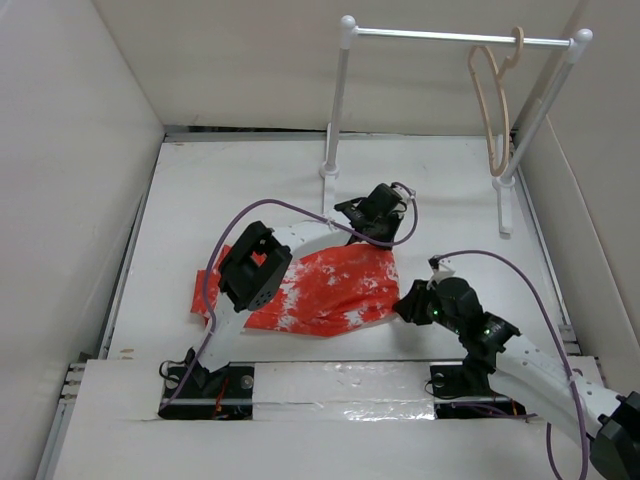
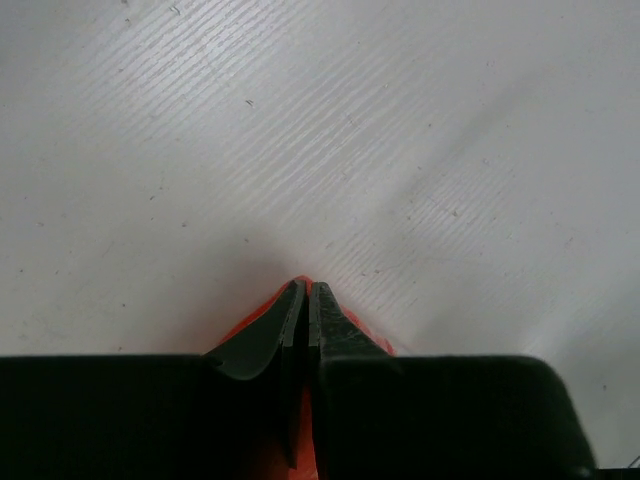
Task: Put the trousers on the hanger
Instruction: Fold the trousers at the center of the board.
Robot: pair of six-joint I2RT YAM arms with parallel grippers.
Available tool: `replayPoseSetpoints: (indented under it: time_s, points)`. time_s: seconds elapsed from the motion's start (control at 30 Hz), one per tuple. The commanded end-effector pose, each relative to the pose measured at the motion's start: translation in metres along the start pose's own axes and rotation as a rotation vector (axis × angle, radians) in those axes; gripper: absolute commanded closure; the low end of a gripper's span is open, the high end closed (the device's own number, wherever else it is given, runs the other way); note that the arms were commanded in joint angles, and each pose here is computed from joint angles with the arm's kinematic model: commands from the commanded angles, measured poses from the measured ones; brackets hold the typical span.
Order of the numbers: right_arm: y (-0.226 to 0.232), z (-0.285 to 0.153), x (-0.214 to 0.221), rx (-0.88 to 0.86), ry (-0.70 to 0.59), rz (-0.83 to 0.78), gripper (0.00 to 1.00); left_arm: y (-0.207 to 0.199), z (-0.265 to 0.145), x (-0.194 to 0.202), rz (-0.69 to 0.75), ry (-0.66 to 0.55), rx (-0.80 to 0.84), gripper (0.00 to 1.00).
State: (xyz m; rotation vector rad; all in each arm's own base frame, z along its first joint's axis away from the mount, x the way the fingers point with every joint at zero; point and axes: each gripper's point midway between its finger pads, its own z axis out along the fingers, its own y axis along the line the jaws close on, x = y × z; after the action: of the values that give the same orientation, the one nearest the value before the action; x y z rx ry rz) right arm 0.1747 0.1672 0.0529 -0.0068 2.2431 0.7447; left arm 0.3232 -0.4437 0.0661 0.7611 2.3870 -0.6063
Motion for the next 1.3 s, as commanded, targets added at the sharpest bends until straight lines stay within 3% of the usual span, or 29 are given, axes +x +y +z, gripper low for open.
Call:
replayPoseSetpoints:
  time_s: [0.0, 0.27, 0.57, 0.73, 0.9, 0.97, 1.0, 1.03, 1.17, 1.2, 1.27]
  points:
    - [0.003, 0.001, -0.013, -0.013, -0.039, -0.002, 0.63, -0.004, -0.007, -0.008, -0.012, -0.017, 0.052, 1.0]
    - [-0.002, 0.005, -0.022, 0.0, -0.074, 0.0, 0.6, -0.005, -0.01, -0.009, -0.013, -0.026, 0.059, 1.0]
    - [-0.007, 0.005, -0.023, 0.02, -0.062, 0.007, 0.79, -0.008, -0.007, -0.007, -0.017, -0.018, 0.075, 1.0]
    - [-0.007, 0.004, -0.02, 0.012, -0.055, 0.008, 0.97, -0.009, -0.008, -0.012, -0.019, -0.033, 0.072, 1.0]
    - [-0.003, -0.003, -0.024, -0.004, -0.075, 0.005, 1.0, -0.003, -0.01, -0.019, -0.036, -0.045, 0.084, 1.0]
    - [0.01, -0.005, -0.028, -0.075, -0.094, 0.001, 0.94, -0.003, -0.01, -0.018, -0.036, -0.043, 0.085, 1.0]
    - [0.016, -0.006, -0.031, -0.108, -0.103, -0.013, 0.84, -0.002, -0.009, -0.015, -0.04, -0.039, 0.084, 1.0]
    - [0.021, -0.008, -0.031, -0.129, -0.094, -0.026, 0.81, -0.003, -0.008, -0.015, -0.04, -0.044, 0.089, 1.0]
    - [0.029, -0.009, -0.034, -0.131, -0.071, -0.1, 0.69, -0.003, -0.009, -0.013, -0.042, -0.039, 0.094, 1.0]
    - [0.025, -0.006, -0.03, -0.109, -0.045, -0.12, 0.6, -0.003, -0.008, -0.011, -0.043, -0.035, 0.092, 1.0]
    - [0.029, -0.006, -0.034, -0.088, -0.027, -0.152, 0.53, -0.004, -0.008, -0.012, -0.042, -0.038, 0.096, 1.0]
